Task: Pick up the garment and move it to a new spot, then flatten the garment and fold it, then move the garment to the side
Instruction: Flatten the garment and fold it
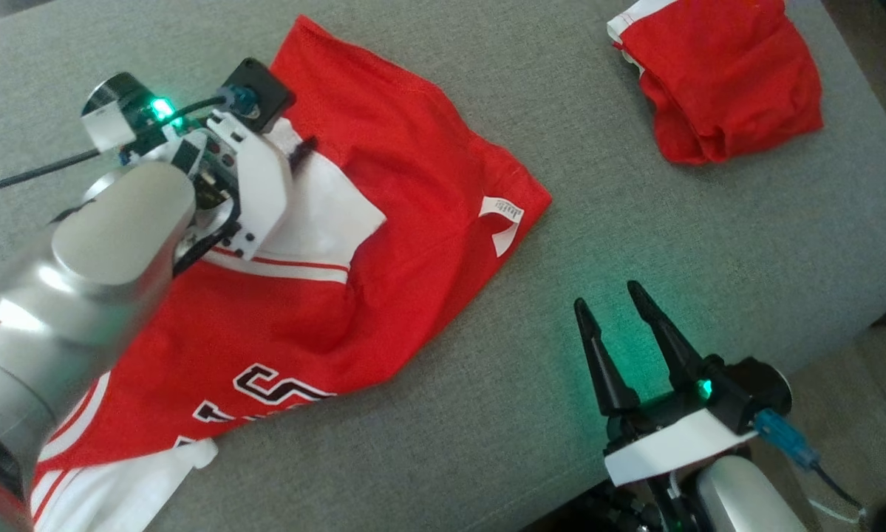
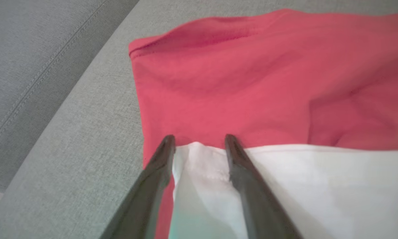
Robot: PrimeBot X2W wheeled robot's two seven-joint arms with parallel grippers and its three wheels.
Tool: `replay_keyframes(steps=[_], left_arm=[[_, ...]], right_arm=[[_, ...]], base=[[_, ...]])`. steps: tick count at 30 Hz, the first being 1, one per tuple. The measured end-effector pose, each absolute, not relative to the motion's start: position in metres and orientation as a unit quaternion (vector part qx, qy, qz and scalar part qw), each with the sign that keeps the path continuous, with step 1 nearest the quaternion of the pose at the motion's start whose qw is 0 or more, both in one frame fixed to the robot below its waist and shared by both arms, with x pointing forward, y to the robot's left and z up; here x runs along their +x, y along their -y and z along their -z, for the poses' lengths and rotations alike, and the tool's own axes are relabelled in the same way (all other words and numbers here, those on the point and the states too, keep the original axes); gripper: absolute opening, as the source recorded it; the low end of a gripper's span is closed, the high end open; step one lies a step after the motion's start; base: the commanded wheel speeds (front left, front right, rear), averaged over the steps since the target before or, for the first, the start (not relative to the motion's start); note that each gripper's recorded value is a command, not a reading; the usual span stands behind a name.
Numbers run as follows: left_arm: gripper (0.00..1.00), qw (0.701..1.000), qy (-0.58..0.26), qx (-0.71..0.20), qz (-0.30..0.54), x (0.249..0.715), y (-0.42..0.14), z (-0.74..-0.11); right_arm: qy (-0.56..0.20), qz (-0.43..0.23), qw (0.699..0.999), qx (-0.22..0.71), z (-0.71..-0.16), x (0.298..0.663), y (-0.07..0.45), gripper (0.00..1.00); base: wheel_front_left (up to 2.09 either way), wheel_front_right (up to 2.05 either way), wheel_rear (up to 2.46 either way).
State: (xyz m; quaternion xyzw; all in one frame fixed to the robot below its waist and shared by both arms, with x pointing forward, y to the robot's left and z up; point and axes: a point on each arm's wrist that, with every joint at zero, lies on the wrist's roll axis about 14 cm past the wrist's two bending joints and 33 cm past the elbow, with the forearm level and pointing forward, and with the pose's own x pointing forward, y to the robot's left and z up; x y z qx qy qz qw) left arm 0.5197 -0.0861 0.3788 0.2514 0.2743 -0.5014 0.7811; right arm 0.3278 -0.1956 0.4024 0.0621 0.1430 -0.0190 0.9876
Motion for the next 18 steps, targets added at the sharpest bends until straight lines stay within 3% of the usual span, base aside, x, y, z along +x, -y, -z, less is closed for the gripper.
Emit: replay_keyframes(steps=[1, 3, 7, 8, 9, 18], left_arm=[[0.68, 0.781, -0.273, 0.252, 0.502, 0.521, 0.085, -0.377], [0.48, 0.781, -0.27, 0.257, 0.501, 0.523, 0.085, -0.377], [0.22, 0.782, -0.269, 0.262, 0.498, 0.526, 0.082, -0.377], [0.05, 0.782, -0.272, 0.261, 0.496, 0.527, 0.08, -0.376], [0.0, 0.784, -0.275, 0.26, 0.493, 0.527, 0.078, -0.376], [0.0, 0.812, -0.23, 0.202, 0.497, 0.526, 0.081, -0.41]], right_arm=[[-0.142, 0.02, 0.988, 0.062, -0.403, 0.329, 0.196, 1.0], [-0.141, 0.021, 0.988, 0.061, -0.403, 0.331, 0.197, 1.0], [-0.141, 0.021, 0.988, 0.062, -0.403, 0.332, 0.197, 1.0], [-0.141, 0.021, 0.988, 0.062, -0.403, 0.332, 0.198, 1.0], [-0.141, 0.021, 0.988, 0.062, -0.403, 0.333, 0.198, 1.0], [-0.131, 0.003, 0.989, 0.066, -0.406, 0.341, 0.19, 1.0]], base=[[0.0, 0.0, 0.0], [0.0, 0.0, 0.0], [0.0, 0.0, 0.0], [0.0, 0.0, 0.0], [0.0, 0.0, 0.0], [0.0, 0.0, 0.0]])
